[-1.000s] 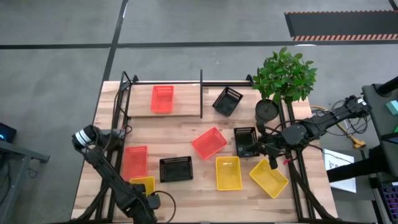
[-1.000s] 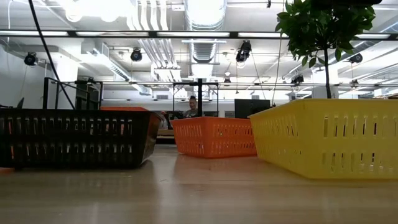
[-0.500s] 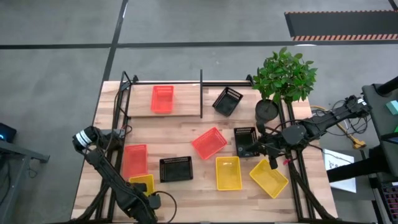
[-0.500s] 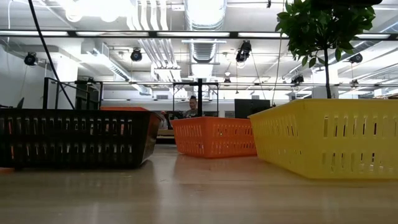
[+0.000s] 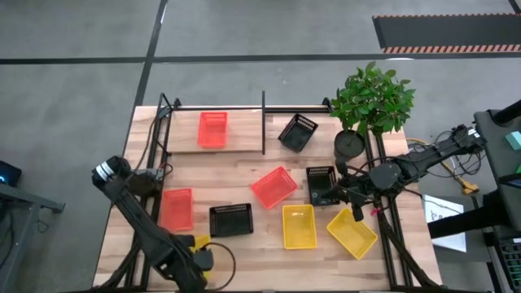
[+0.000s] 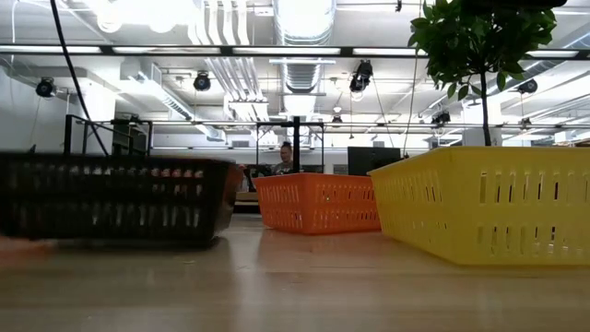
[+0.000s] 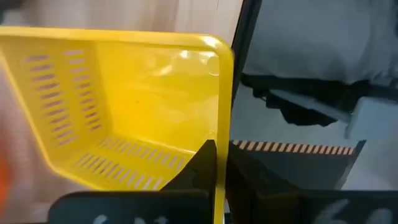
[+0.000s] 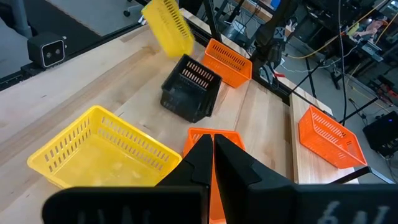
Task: Stack baskets on shelf by color
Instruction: Put the left yellow bin on the shelf
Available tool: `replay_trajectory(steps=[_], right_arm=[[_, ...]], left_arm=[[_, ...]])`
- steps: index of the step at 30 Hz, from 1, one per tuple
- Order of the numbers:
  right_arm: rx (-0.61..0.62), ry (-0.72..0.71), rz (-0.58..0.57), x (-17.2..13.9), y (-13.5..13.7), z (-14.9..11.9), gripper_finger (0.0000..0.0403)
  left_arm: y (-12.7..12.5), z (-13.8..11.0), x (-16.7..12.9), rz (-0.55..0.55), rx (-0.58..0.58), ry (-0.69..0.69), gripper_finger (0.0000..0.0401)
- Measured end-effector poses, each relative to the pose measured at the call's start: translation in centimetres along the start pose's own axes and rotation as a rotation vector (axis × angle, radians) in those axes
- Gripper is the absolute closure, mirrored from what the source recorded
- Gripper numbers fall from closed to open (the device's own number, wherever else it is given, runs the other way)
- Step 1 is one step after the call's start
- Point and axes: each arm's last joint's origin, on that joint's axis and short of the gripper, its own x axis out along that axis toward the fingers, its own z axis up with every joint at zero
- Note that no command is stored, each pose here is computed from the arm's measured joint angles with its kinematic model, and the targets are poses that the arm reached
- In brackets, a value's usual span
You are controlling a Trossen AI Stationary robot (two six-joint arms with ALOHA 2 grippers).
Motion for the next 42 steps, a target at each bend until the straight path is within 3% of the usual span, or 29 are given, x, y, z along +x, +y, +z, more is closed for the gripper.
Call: replay_trajectory(steps=[8, 13, 17, 21, 27, 34, 38, 42], right_arm=[[0.001, 0.001, 0.0, 0.0, 0.0, 0.0, 0.0394], [0.0, 0.001, 0.001, 0.0, 0.0, 0.0, 0.0394], [-0.002, 0.003, 0.001, 0.0, 0.0, 0.0, 0.0394], [-0.006, 0.004, 0.002, 0.0, 0.0, 0.0, 0.0394], [-0.009, 0.004, 0.002, 0.0, 0.0, 0.0, 0.0394], [-0.029, 0.002, 0.0, 0.0, 0.0, 0.0, 0.0394], [-0.029, 0.002, 0.0, 0.0, 0.0, 0.0, 0.0394], [-0.029, 0.002, 0.0, 0.0, 0.0, 0.0, 0.0394]], left_arm=[[0.1, 1.9, -8.2, 0.077, 0.192, -0.218, 0.0401], [2.2, 2.0, -11.7, 0.291, 0.257, -0.243, 0.0401], [4.0, 2.9, -13.4, 0.444, 0.489, -0.338, 0.0401], [7.7, 3.4, -15.6, 0.621, 0.573, -0.387, 0.0401], [15.2, 2.5, -18.5, 0.761, 0.438, -0.392, 0.0401], [23.7, 0.1, -18.4, 0.893, 0.269, -0.218, 0.0401], [27.3, -0.4, -17.4, 0.917, 0.213, -0.092, 0.0401], [30.0, -0.1, -16.2, 0.861, 0.21, -0.021, 0.0401]])
